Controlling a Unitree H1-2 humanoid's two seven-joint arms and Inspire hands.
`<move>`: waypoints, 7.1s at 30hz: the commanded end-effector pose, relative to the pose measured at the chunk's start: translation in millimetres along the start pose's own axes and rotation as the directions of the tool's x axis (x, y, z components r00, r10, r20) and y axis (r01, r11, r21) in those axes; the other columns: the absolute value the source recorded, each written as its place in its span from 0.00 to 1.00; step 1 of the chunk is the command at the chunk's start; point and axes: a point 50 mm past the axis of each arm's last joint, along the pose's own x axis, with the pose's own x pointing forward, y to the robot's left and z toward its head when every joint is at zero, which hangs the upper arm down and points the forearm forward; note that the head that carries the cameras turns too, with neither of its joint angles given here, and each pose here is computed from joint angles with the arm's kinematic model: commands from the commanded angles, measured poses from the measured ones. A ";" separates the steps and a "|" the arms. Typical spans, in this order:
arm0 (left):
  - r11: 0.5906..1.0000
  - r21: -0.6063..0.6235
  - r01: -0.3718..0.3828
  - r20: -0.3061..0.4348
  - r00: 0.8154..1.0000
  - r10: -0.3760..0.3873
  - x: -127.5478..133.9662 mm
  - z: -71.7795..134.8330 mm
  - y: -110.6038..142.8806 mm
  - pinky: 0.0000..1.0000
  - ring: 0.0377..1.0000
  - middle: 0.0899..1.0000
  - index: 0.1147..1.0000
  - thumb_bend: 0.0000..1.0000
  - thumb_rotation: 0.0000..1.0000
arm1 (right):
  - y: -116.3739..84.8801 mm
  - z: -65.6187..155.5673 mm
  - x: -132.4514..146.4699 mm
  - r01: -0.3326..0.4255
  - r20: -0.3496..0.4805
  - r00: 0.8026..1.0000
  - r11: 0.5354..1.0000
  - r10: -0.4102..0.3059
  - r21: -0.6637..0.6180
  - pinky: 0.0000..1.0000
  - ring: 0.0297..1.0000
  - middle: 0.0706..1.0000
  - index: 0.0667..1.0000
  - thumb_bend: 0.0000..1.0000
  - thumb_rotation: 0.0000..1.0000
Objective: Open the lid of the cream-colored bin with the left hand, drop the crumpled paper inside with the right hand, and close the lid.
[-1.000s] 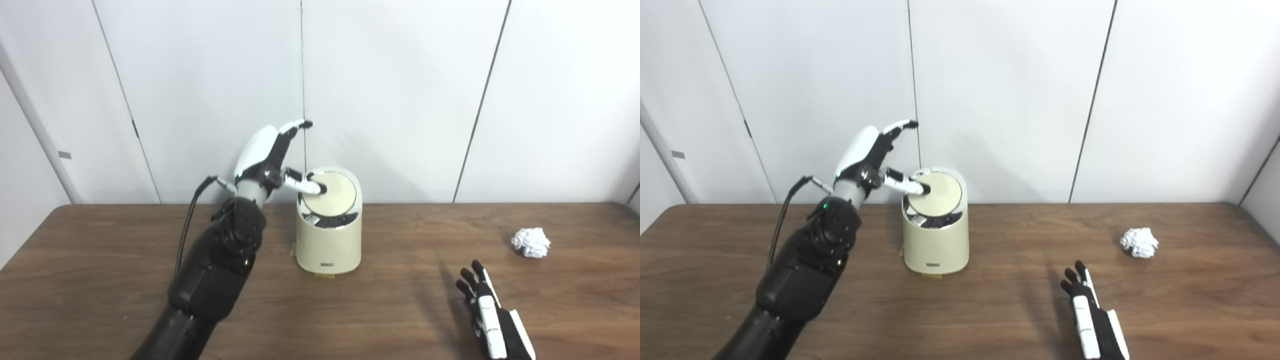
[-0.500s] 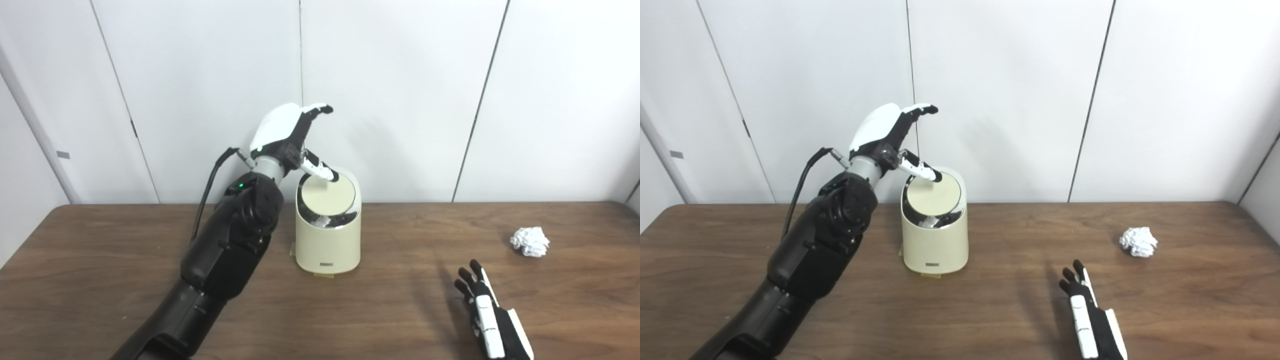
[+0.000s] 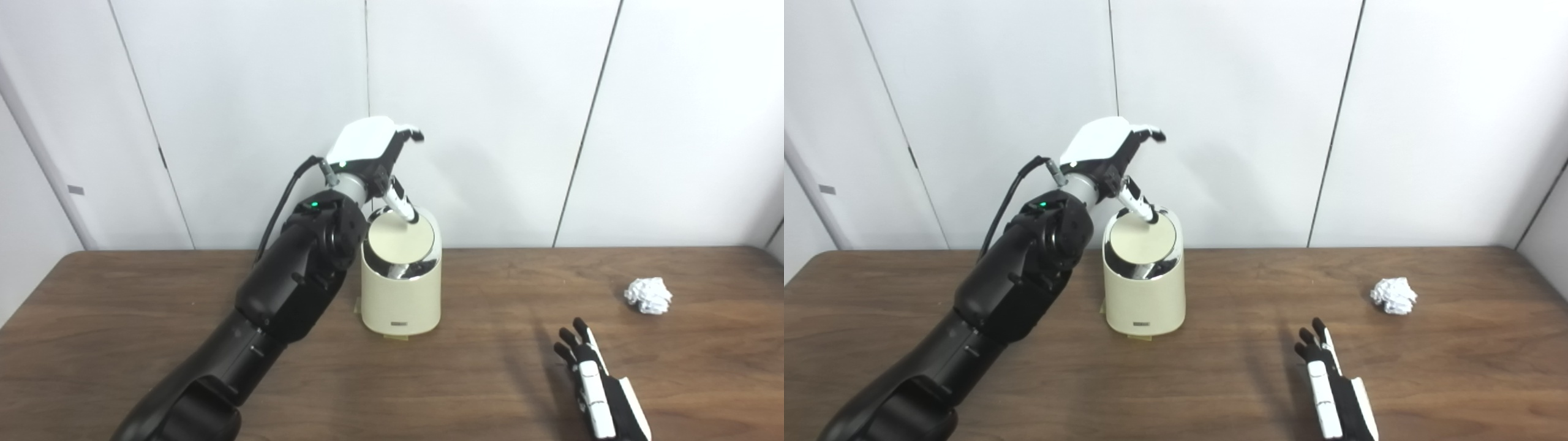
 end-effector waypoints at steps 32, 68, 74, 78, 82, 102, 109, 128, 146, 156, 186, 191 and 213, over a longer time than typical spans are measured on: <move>0.988 0.140 0.068 0.035 0.997 -0.074 1.4 4.6 26.1 0.83 0.90 0.91 0.88 1.00 0.03 | 7.6 3.3 0.9 -0.031 -0.005 1.000 0.999 0.031 0.026 1.00 0.94 0.96 1.00 0.55 1.00; 0.935 0.340 0.097 0.078 0.988 -0.131 -15.0 9.3 -21.8 0.93 0.95 0.92 0.90 1.00 0.00 | 11.2 10.8 0.4 -0.018 0.004 1.000 1.000 0.018 0.018 1.00 0.94 0.96 1.00 0.56 1.00; 0.972 0.229 0.052 0.113 0.990 -0.079 -17.3 11.7 12.3 0.90 0.92 0.90 0.91 0.99 0.04 | 9.2 10.1 1.3 -0.013 0.003 1.000 1.000 0.012 0.015 1.00 0.94 0.95 1.00 0.58 1.00; 0.986 0.162 -0.034 0.129 0.992 0.013 -20.4 15.4 42.9 0.85 0.91 0.90 0.90 0.97 0.07 | 9.2 7.8 2.9 -0.020 0.004 1.000 0.999 0.020 0.025 1.00 0.94 0.96 1.00 0.57 1.00; 0.980 0.088 -0.179 0.160 0.973 0.164 -26.2 8.5 64.6 0.81 0.88 0.87 0.86 0.91 0.05 | 11.9 8.0 3.5 -0.024 0.007 1.000 0.999 0.024 0.028 1.00 0.94 0.95 1.00 0.56 1.00; 0.902 -0.277 -0.330 0.029 0.936 0.351 -135.6 -83.2 -26.9 0.83 0.92 0.93 0.94 0.32 0.75 | 17.4 14.7 1.8 -0.027 0.006 1.000 0.998 0.027 0.049 1.00 0.94 0.94 1.00 0.55 1.00; 0.769 -0.581 -0.267 -0.169 0.964 0.207 -180.8 -101.3 -66.0 0.89 0.92 0.92 0.94 0.40 0.99 | 15.3 17.8 2.0 -0.017 0.001 1.000 0.998 0.017 0.061 1.00 0.94 0.95 1.00 0.57 0.99; 0.300 -0.917 -0.263 -0.271 0.963 0.015 -238.7 -115.7 -137.4 1.00 1.00 1.00 1.00 0.48 0.87 | -13.6 35.1 22.5 0.022 0.057 0.998 0.991 -0.030 0.133 1.00 0.97 0.97 1.00 0.57 0.92; 0.334 -0.895 -0.294 -0.305 0.952 0.021 -257.2 -144.5 -129.3 1.00 1.00 1.00 1.00 0.50 0.84 | -98.0 128.8 77.3 0.275 0.260 0.956 0.717 -0.135 -0.640 0.64 0.77 0.86 0.89 0.68 0.31; 0.308 -0.902 -0.302 -0.303 0.952 0.046 -257.3 -146.9 -120.3 1.00 1.00 1.00 1.00 0.49 0.80 | -114.4 157.0 96.5 0.272 0.243 0.962 0.504 -0.122 -0.820 0.81 0.88 0.86 0.84 0.77 0.17; 0.422 -0.872 -0.248 -0.257 0.966 0.035 -262.3 -132.6 -95.2 1.00 1.00 1.00 1.00 0.40 0.85 | -145.2 149.6 234.4 -0.140 -0.179 0.952 0.166 -0.249 -0.976 0.51 0.65 0.72 0.78 0.89 0.13; 0.431 -0.869 -0.244 -0.258 0.966 0.025 -264.2 -131.9 -95.0 1.00 1.00 1.00 1.00 0.39 0.85 | -139.5 140.5 242.3 -0.179 -0.214 0.945 0.154 -0.250 -0.972 0.55 0.69 0.75 0.79 0.89 0.13; 0.428 -0.872 -0.237 -0.252 0.967 0.021 -262.8 -126.8 -89.7 1.00 1.00 1.00 1.00 0.38 0.85 | -139.3 135.6 237.3 -0.191 -0.208 0.951 0.094 -0.228 -0.977 0.58 0.70 0.75 0.76 0.85 0.10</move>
